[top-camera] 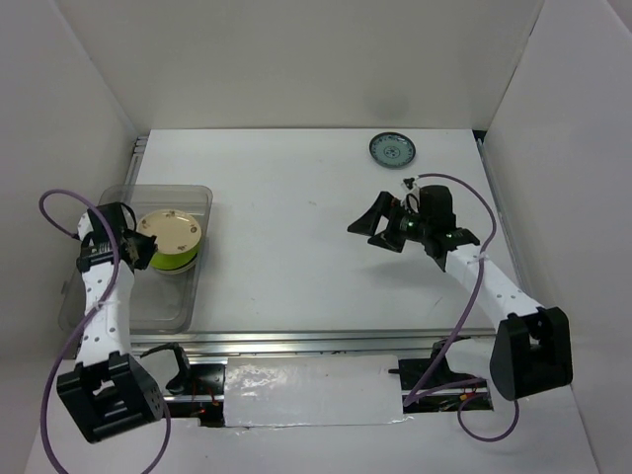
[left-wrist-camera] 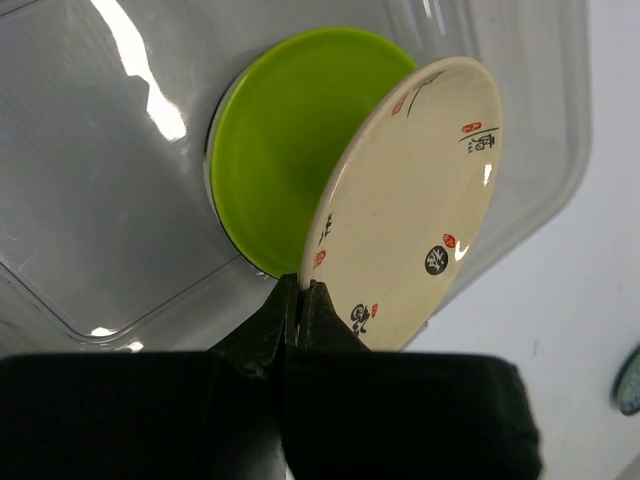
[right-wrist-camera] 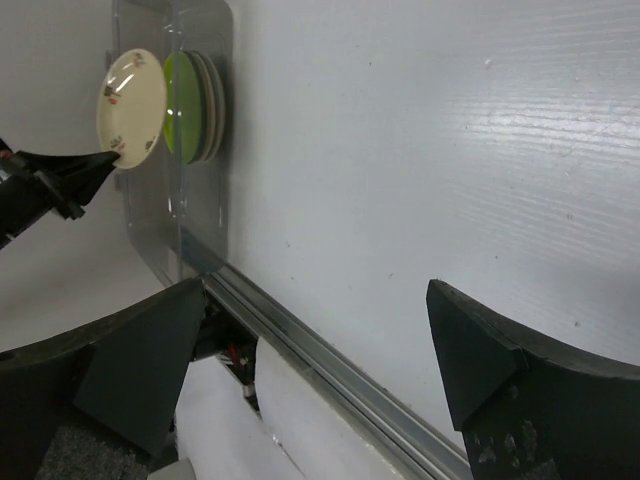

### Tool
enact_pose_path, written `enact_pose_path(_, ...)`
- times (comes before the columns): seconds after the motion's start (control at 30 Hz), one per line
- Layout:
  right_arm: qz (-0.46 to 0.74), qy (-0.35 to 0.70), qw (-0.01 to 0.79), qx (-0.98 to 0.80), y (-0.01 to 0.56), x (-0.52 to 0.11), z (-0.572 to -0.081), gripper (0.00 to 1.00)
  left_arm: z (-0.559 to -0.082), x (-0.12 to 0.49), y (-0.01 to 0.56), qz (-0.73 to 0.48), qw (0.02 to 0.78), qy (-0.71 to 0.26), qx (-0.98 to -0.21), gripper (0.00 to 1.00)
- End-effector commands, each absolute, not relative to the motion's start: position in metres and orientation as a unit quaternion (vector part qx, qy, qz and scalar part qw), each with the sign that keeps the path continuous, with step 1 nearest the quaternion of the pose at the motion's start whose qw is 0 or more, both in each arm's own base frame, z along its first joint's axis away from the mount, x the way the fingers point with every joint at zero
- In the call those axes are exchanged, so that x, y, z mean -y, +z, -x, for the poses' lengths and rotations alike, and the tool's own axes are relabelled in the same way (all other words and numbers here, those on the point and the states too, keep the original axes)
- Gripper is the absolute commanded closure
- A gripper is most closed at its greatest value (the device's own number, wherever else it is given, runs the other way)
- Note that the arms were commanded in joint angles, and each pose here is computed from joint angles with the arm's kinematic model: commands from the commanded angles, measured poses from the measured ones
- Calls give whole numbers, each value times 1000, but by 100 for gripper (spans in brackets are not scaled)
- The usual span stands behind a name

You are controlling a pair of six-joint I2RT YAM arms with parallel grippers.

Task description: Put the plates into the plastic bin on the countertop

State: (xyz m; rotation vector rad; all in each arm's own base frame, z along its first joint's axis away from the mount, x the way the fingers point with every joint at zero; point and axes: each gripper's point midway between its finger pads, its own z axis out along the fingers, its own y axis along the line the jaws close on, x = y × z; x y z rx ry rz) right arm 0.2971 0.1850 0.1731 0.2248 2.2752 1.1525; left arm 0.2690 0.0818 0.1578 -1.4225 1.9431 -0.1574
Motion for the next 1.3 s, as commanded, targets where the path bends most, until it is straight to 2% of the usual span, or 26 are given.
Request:
enact_pose_path(0.0, -52, 450, 319, -833, 195, -181, -291, 0, -284, -102, 162, 578, 375, -39, -724, 100)
enact_pose_path(0.17, -41, 454, 335, -825, 208, -177, -285, 0, -281, -108, 157, 589, 368, -26, -718, 100)
enact_pose_path(0.2, -40, 451, 336, -826, 211, -176, -285, 0, -280, -108, 156, 590, 367, -25, -719, 91)
enact_pose_path(0.23, -38, 452, 338, -824, 214, -176, -285, 0, -279, -107, 155, 589, 366, -26, -720, 64)
enact_pose_path(0.3, -38, 449, 347, -822, 219, -173, -286, 0, -278, -105, 155, 584, 372, -34, -721, 32)
enact_pose_path(0.33, -41, 447, 351, -822, 222, -171, -287, 0, -279, -100, 157, 575, 372, -43, -727, 1)
enact_pose_path(0.5, -115, 392, 377, -831, 210, -144, -329, 0, -273, -77, 187, 503, 388, -79, -768, 1)
enact_pose_path(0.6, -217, 349, 377, -830, 186, -108, -378, 0, -275, -33, 213, 353, 421, -138, -824, 1)
enact_pose_path(0.73, -365, 330, 367, -790, 134, -48, -446, 0, -257, 33, 213, 204, 386, -207, -876, 1)
enact_pose_path(0.8, -394, 345, 380, -762, 138, -37, -480, 0, -248, 54, 213, 158, 383, -220, -883, 1)
enact_pose_path(0.83, -409, 343, 354, -768, 110, -33, -491, 0, -244, 61, 217, 142, 389, -227, -881, 1)
enact_pose_path(0.87, -402, 361, 375, -753, 127, -29, -516, 0, -241, 67, 219, 129, 391, -236, -880, 1)
enact_pose_path(0.9, -407, 368, 356, -757, 102, -30, -527, 0, -238, 74, 222, 111, 394, -244, -879, 1)
enact_pose_path(0.93, -409, 389, 362, -742, 114, -28, -544, 0, -233, 83, 225, 91, 397, -252, -878, 1)
enact_pose_path(1.0, -434, 383, 334, -744, 85, -24, -558, 0, -229, 91, 226, 75, 397, -257, -878, 1)
enact_pose_path(1.03, -436, 382, 347, -738, 92, -20, -574, 0, -228, 93, 228, 70, 398, -260, -877, 1)
enact_pose_path(1.2, -488, 352, 308, -737, 50, -11, -598, 3, -226, 102, 223, 58, 393, -267, -878, 1)
enact_pose_path(1.27, -499, 357, 297, -732, 50, -11, -611, 5, -226, 103, 220, 56, 392, -266, -879, 1)
